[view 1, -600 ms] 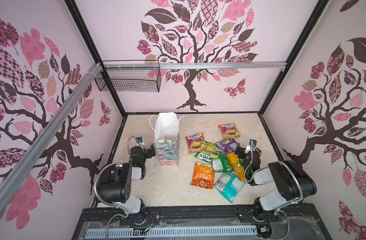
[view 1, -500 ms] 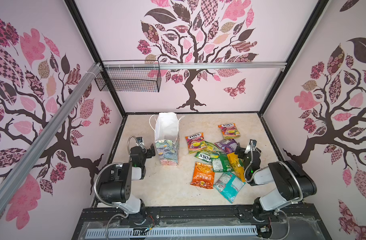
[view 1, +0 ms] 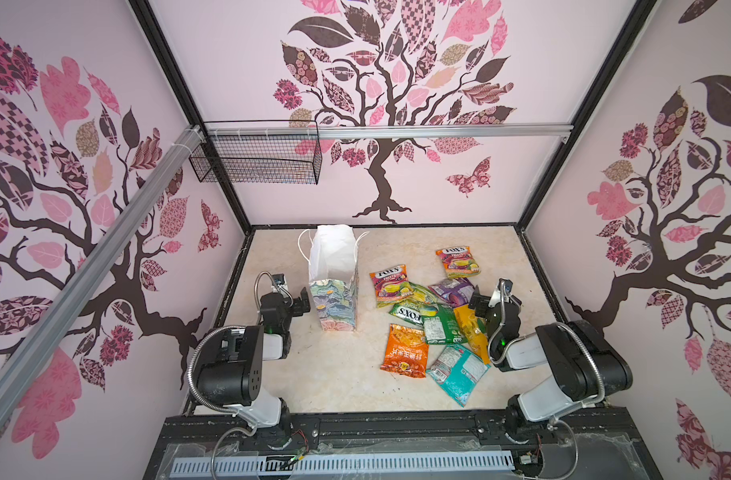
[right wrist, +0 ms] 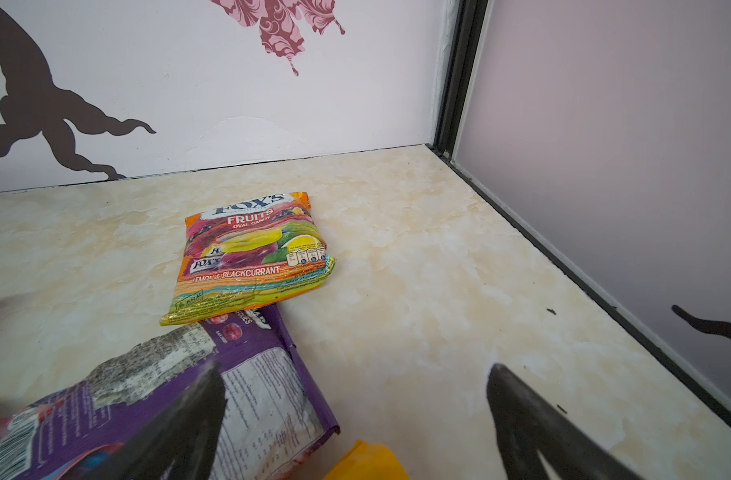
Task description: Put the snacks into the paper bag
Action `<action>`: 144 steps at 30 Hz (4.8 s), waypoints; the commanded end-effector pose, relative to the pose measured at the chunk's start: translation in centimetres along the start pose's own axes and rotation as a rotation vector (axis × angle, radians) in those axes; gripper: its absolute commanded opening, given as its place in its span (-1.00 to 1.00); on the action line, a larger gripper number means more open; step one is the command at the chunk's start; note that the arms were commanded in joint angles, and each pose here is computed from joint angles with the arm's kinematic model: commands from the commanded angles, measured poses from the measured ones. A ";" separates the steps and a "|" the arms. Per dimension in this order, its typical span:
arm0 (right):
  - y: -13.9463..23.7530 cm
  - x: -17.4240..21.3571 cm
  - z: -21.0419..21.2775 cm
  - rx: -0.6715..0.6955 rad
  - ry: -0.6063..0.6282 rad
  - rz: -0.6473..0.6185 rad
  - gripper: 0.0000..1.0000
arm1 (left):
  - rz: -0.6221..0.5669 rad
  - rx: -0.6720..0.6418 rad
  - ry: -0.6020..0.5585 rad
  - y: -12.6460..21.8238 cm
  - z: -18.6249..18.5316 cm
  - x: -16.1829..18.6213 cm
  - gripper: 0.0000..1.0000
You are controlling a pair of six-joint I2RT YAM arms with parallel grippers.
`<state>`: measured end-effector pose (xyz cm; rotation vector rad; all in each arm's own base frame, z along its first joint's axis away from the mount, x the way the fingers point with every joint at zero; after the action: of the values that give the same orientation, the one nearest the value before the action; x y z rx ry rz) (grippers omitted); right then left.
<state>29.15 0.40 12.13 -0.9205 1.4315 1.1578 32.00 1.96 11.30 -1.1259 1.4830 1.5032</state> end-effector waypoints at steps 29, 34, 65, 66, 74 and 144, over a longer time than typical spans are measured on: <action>-2.0 -10.8 2.0 -0.087 -0.069 0.051 0.97 | 0.148 -0.346 0.346 8.0 2.0 -13.7 0.97; -0.4 -17.1 5.1 -0.377 -0.214 0.228 0.85 | 0.209 -0.189 0.378 12.1 1.8 -16.8 0.96; 19.0 -1.9 10.3 -0.641 -0.203 1.053 0.42 | 0.140 0.503 0.311 17.0 -3.6 -17.2 0.92; 19.0 -1.5 10.3 -0.645 -0.217 1.065 0.42 | 0.141 0.509 0.295 16.9 -3.8 -17.1 0.92; 18.7 -0.5 10.7 -0.675 -0.166 1.060 0.27 | 0.152 0.522 0.264 15.1 -5.1 -15.4 0.88; 15.8 5.6 14.8 -0.538 0.032 1.153 -0.56 | 0.131 0.524 0.292 13.2 -4.6 -15.8 0.81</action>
<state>16.47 18.66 9.46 -0.3755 1.7066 2.4852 25.61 -2.38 30.89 -0.9599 2.0459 0.9703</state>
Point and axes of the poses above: each gripper's point midway between its finger pads, its own y axis back along the fingers, its own z axis along the line the jaws close on, x = y × z, the point moved 8 cm from there along y, back along the fingers, and after that the axes turned 1 degree about y, right-handed, at the moved point
